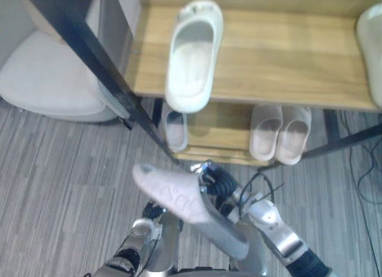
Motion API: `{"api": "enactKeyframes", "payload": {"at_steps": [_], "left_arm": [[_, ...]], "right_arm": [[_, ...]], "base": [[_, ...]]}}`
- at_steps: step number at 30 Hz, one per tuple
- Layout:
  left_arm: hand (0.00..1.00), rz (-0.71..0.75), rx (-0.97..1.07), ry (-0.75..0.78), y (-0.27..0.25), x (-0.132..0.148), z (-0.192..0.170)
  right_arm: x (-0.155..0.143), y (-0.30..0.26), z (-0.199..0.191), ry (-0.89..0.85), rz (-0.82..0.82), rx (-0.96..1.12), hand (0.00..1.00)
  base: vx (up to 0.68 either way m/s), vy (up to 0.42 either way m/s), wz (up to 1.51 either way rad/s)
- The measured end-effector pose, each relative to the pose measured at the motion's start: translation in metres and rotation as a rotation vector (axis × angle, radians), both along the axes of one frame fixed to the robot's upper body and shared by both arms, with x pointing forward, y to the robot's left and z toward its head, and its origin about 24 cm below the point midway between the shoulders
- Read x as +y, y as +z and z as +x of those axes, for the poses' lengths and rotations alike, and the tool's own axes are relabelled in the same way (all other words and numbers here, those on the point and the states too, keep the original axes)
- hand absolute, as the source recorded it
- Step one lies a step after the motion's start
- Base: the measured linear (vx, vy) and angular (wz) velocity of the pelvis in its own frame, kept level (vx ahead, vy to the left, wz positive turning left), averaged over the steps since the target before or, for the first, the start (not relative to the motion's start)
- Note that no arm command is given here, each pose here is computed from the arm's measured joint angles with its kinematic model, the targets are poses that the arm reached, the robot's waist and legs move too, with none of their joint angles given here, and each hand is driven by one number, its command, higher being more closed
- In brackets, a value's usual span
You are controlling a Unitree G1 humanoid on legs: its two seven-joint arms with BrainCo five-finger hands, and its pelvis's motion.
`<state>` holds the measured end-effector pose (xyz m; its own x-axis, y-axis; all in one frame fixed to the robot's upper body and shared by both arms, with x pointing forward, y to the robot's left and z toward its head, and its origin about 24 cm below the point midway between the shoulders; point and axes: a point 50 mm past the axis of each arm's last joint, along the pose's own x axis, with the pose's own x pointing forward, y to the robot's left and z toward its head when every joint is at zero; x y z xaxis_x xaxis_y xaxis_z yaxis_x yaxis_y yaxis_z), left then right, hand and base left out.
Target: Organize the slippers on the shoe rack
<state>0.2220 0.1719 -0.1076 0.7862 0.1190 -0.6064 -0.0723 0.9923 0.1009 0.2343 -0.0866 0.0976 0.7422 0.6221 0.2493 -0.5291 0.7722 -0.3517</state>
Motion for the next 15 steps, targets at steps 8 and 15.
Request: {"api": "enactKeyframes", "payload": {"at_steps": [8,15], "left_arm": [[0.0,-0.132,-0.197,0.189,0.027,0.006,0.022],[0.0,-0.182,-0.288,0.291,0.046,0.014,0.04]], "right_arm": [[-0.022,0.038,0.019,-0.223,0.117,-0.168,1.0],[-0.047,0.06,0.031,-0.432,0.174,-0.286,1.0]], "base": [[-0.04,-0.038,-0.08],[-0.01,-0.013,0.02]]}}
